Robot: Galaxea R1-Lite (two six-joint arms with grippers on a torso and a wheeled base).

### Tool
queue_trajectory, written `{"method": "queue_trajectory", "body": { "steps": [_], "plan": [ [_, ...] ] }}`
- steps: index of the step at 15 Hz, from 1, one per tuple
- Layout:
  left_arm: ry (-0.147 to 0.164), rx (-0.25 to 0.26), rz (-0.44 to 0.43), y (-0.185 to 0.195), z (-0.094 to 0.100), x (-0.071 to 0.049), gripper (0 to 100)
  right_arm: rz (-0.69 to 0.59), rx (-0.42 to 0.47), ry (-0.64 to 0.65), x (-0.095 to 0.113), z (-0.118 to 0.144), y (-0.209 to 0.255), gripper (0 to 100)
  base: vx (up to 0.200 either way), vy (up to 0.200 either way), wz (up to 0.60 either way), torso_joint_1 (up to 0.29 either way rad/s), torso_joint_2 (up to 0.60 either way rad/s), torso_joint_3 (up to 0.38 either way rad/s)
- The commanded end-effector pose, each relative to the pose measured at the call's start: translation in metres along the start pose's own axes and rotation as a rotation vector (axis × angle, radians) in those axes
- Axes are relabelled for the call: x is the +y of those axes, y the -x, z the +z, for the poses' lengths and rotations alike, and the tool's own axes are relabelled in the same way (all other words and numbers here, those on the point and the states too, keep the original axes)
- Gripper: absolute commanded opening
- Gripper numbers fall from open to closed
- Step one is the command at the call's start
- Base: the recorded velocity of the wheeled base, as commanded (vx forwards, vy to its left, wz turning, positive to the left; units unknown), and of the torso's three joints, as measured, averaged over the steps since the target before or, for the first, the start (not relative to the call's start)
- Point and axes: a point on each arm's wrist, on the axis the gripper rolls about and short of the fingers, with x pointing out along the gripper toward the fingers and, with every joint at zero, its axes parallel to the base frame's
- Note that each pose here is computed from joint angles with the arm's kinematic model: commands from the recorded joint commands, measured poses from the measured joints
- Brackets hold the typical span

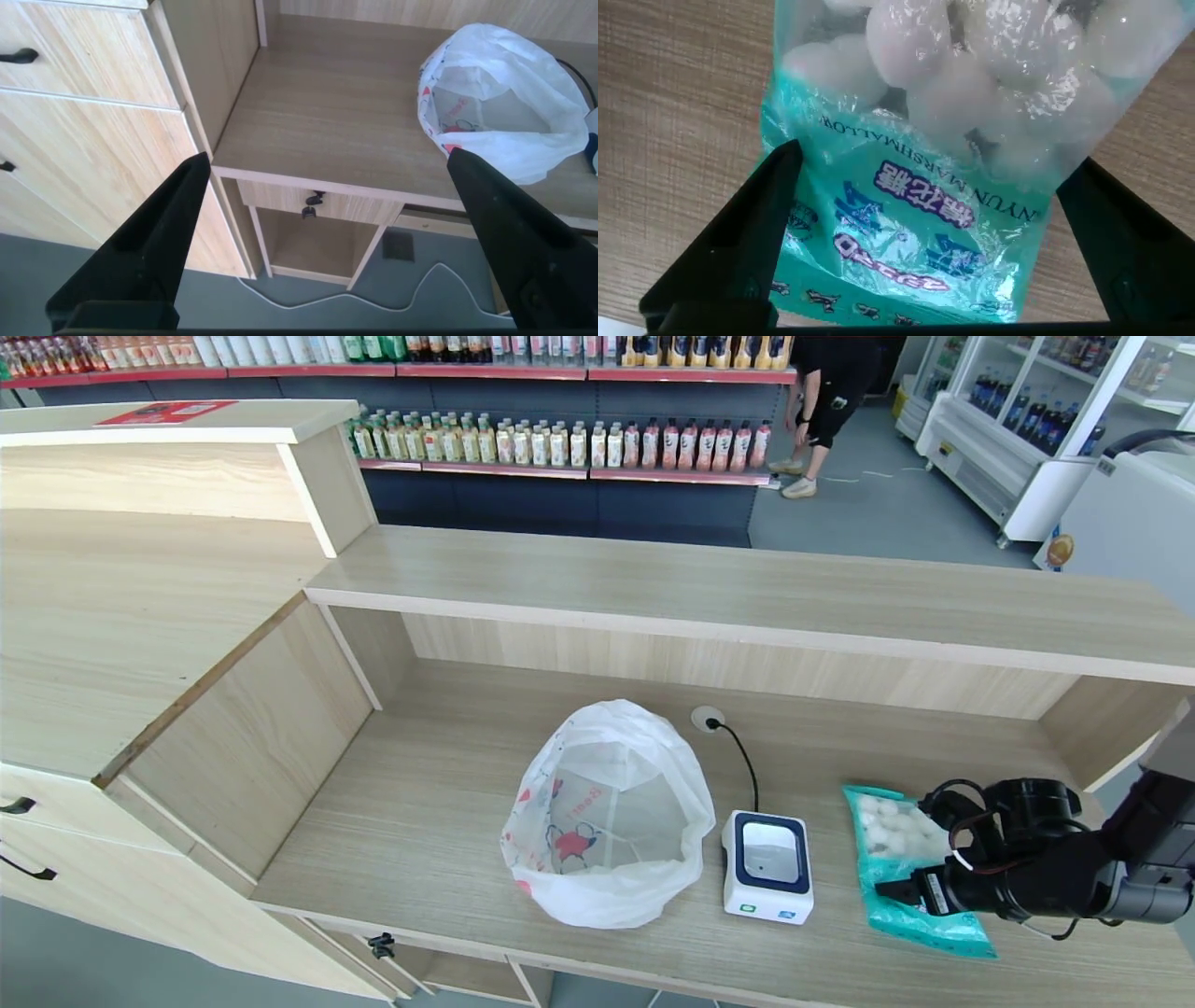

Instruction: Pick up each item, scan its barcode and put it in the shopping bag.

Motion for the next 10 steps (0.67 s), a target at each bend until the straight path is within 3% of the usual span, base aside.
{"method": "queue_trajectory", "body": {
  "steps": [1, 5, 8, 10],
  "plan": [
    [0.000, 0.000, 0.001, 0.000, 0.000, 0.000, 100, 0.009, 0.020, 0.003, 0.001, -0.004, -0.005, 0, 0.000, 0.000, 0.00, 0.000, 0.00, 0.000],
    [0.000, 0.002, 0.001, 0.000, 0.000, 0.000, 100, 0.017, 0.012, 0.105, 0.005, 0.000, -0.002, 0, 0.000, 0.000, 0.00, 0.000, 0.00, 0.000],
    [0.000, 0.000, 0.001, 0.000, 0.000, 0.000, 100, 0.011, -0.028, 0.292, 0.006, 0.007, 0.009, 0, 0.000, 0.000, 0.00, 0.000, 0.00, 0.000],
    [0.000, 0.000, -0.001, 0.000, 0.000, 0.000, 100, -0.026, -0.058, 0.516, 0.003, 0.009, 0.034, 0, 0.000, 0.000, 0.00, 0.000, 0.00, 0.000]
  ]
}}
